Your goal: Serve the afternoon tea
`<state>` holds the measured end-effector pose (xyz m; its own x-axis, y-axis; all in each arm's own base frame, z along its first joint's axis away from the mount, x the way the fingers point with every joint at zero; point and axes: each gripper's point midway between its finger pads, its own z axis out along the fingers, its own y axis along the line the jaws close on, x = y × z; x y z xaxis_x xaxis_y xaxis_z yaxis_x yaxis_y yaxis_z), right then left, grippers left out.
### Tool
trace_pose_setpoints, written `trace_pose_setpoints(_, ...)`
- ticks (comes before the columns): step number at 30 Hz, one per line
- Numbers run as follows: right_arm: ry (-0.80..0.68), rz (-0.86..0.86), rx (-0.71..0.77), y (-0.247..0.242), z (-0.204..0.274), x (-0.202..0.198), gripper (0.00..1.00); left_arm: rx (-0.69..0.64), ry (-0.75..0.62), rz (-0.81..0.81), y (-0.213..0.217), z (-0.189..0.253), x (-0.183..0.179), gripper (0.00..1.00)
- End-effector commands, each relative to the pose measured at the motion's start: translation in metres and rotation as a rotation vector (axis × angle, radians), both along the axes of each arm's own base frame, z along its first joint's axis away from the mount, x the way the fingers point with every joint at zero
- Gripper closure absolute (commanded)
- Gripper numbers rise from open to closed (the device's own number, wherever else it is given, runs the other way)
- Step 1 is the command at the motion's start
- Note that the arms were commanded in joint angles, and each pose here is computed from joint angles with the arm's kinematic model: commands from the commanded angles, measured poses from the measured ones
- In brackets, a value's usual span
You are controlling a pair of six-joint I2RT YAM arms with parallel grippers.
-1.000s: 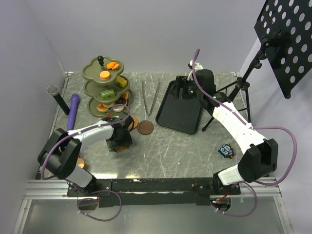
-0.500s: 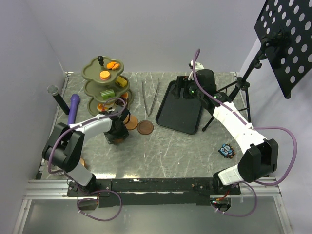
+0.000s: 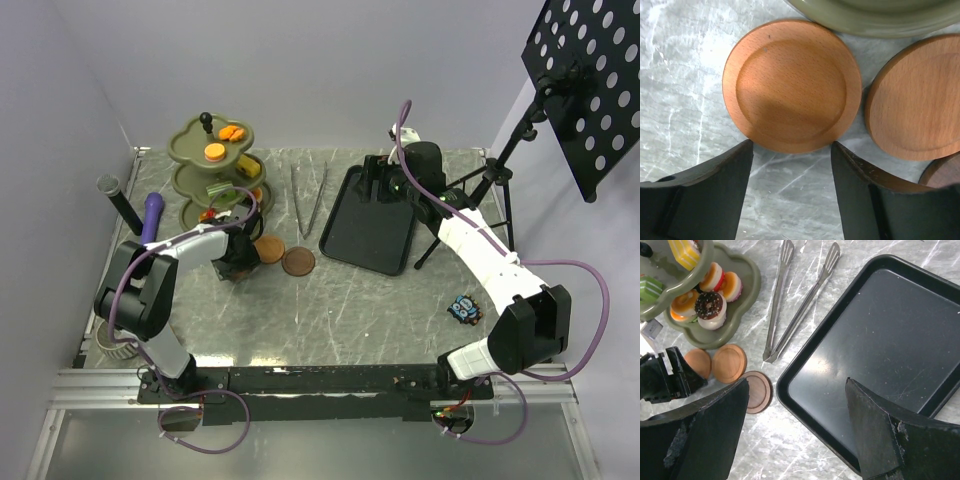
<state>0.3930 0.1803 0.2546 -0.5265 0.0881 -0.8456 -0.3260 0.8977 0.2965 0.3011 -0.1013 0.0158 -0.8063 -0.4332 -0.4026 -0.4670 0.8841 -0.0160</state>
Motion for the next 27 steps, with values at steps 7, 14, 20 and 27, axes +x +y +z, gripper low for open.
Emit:
trace_pose_setpoints(7,-0.096,0.06,-0.051,-0.004,0.021,-0.002,0.16,0.086,0.009,-0.014,0.021,-0.008,0.006,0.22)
trace_pose_setpoints(14,-0.048,0.271,-0.148,0.017,-0.016,-0.031,0.17,0.024,-0.128,-0.07,0.012,0.039,0.017,0.05)
trace_pose_setpoints(20,-0.031,0.467,-0.338,0.061,-0.057,-0.069,0.17,-0.018,-0.273,-0.09,0.013,0.088,0.016,0.0)
trace_pose_setpoints(27,0.064,0.628,-0.378,0.118,-0.113,-0.1,0.2,-0.054,-0.372,-0.073,0.018,0.125,0.004,0.0)
